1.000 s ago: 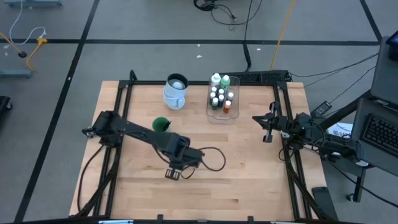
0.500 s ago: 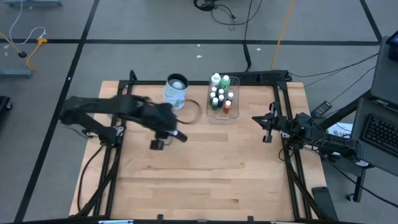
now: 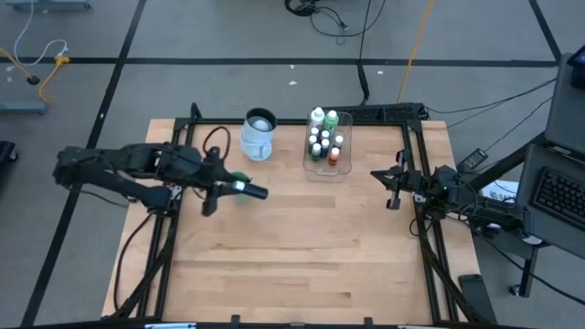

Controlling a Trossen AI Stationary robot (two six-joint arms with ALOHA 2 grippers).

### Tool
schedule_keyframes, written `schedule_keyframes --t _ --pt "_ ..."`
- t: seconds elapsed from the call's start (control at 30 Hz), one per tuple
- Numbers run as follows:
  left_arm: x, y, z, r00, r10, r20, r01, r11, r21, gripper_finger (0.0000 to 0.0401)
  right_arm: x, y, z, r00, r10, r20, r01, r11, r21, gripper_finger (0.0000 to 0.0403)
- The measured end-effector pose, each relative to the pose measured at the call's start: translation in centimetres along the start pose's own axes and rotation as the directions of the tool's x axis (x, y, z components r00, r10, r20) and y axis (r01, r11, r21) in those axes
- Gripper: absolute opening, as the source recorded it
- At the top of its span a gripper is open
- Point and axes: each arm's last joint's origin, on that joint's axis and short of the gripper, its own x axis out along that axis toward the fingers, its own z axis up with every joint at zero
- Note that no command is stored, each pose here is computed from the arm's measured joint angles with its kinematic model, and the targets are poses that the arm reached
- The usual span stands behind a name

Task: Pick & Place Paint Supplies
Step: Put the black paint bottle into the transparent bin

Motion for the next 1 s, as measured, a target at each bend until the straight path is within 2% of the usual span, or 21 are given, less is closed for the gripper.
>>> schedule_keyframes --t 0.07,0.17,0.27,0.33,0.43,0.57,0.77,1.0 --pt "0.8 0.0 0.7 1.0 0.014 0.015 -0.014 0.999 -0.04 0.0101 0.0 0.0 0.0 1.0 0.0 -0.001 0.0 1.0 0.006 0.0004" --pt "2.7 -0.1 2.3 0.999 0.016 0.041 -0.014 0.999 -0.042 0.0101 0.0 0.0 0.0 1.0 0.0 0.0 0.0 1.0 0.016 0.0004" --pt "4.5 0.0 4.9 0.996 0.033 0.086 -0.029 0.999 -0.04 0.0101 0.0 0.0 0.0 1.0 0.0 -0.001 0.0 1.0 0.019 0.0004" --pt "5.7 0.4 6.8 0.992 0.085 0.097 -0.079 0.995 -0.063 0.0101 0.0 0.0 0.0 1.0 0.0 -0.003 0.0 1.0 0.019 0.0004" --pt "7.9 1.7 9.5 0.987 0.149 0.065 -0.143 0.985 -0.094 0.0101 0.0 0.0 -0.1 1.0 0.002 -0.012 -0.002 1.0 0.018 0.0004" --pt "11.4 3.7 12.1 0.986 0.168 -0.021 -0.169 0.985 -0.047 0.0101 0.0 0.0 -0.2 1.0 0.004 -0.021 -0.004 1.0 0.006 0.0004" --pt "17.8 7.2 13.4 0.955 0.233 -0.181 -0.236 0.972 0.008 0.0101 0.0 0.0 -0.2 1.0 0.004 -0.022 -0.004 1.0 -0.004 0.0004" --pt "23.9 10.6 12.7 0.897 0.226 -0.38 -0.226 0.973 0.046 0.0101 0.0 0.0 -0.2 1.0 0.004 -0.022 -0.005 1.0 -0.029 0.0004"
